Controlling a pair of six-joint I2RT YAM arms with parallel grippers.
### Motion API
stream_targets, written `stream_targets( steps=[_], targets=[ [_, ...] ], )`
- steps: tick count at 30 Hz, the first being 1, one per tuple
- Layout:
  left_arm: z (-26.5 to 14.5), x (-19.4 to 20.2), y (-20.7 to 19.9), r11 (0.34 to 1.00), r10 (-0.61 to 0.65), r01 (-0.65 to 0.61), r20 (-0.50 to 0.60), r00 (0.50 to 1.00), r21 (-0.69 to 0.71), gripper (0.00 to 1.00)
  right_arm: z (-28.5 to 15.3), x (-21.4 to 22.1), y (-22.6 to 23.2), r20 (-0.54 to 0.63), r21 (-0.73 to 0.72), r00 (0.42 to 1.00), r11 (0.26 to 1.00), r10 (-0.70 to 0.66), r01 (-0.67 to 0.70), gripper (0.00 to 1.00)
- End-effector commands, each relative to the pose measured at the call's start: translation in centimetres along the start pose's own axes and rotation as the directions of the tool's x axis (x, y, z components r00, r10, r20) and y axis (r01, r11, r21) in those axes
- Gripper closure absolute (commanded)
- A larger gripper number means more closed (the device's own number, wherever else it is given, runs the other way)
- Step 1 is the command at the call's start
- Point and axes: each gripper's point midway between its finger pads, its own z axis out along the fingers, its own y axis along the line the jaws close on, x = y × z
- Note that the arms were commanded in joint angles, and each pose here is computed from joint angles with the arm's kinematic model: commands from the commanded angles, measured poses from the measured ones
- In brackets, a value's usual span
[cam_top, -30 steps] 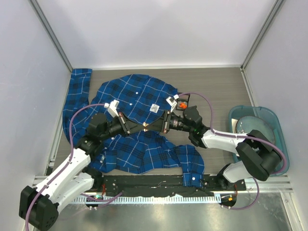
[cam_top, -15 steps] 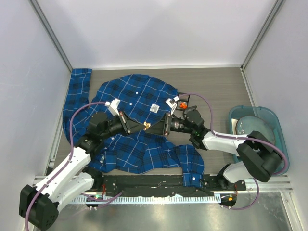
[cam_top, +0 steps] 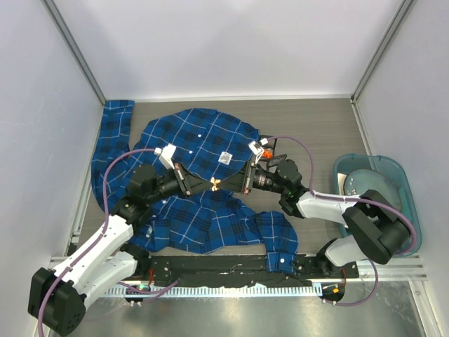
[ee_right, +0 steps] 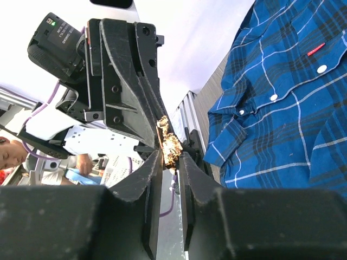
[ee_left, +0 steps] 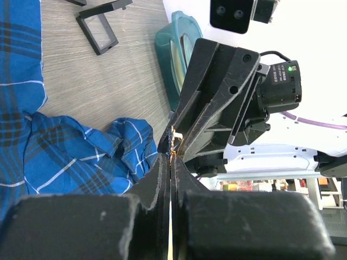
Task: Remove the brooch from the garment
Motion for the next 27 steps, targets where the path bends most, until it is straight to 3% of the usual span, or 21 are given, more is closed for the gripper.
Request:
stream_targets(
  steps=[1, 8, 15, 21, 27],
  targets=[
    [0.01, 0.34, -1.31, 0.996, 0.035, -0.033, -0.023, 0.999, 0.079, 1.00, 0.63, -1.26, 2.62, 0.031, -0.114, 0.999, 0.993, -0.033, 0.037, 0.78],
    [0.25, 0.88, -1.30, 0.995, 0.040, -0.034, -0.061, 0.997, 0.099, 1.00, 0.63, -1.25, 3.24, 0.028, -0.186, 1.000, 0.983, 0.007, -0.002, 0.71],
    [0.33, 0.89, -1.42, 0.993, 0.052, -0.045, -0.068, 0.996, 0.106, 1.00, 0.79, -0.93, 3.03, 0.001, -0.192, 1.000, 0.981, 0.018, -0.018, 0.77],
    [0.42, 0.85, -1.16, 0.994, 0.051, -0.045, -0.060, 0.997, 0.101, 1.00, 0.38, -0.66, 2.76, 0.002, -0.192, 1.000, 0.981, 0.020, -0.020, 0.69],
    [0.30, 1.03, -1.22, 0.993, 0.056, -0.048, -0.064, 0.996, 0.110, 1.00, 0.27, -0.49, 2.97, -0.011, -0.202, 1.000, 0.979, 0.015, -0.017, 0.74]
  ],
)
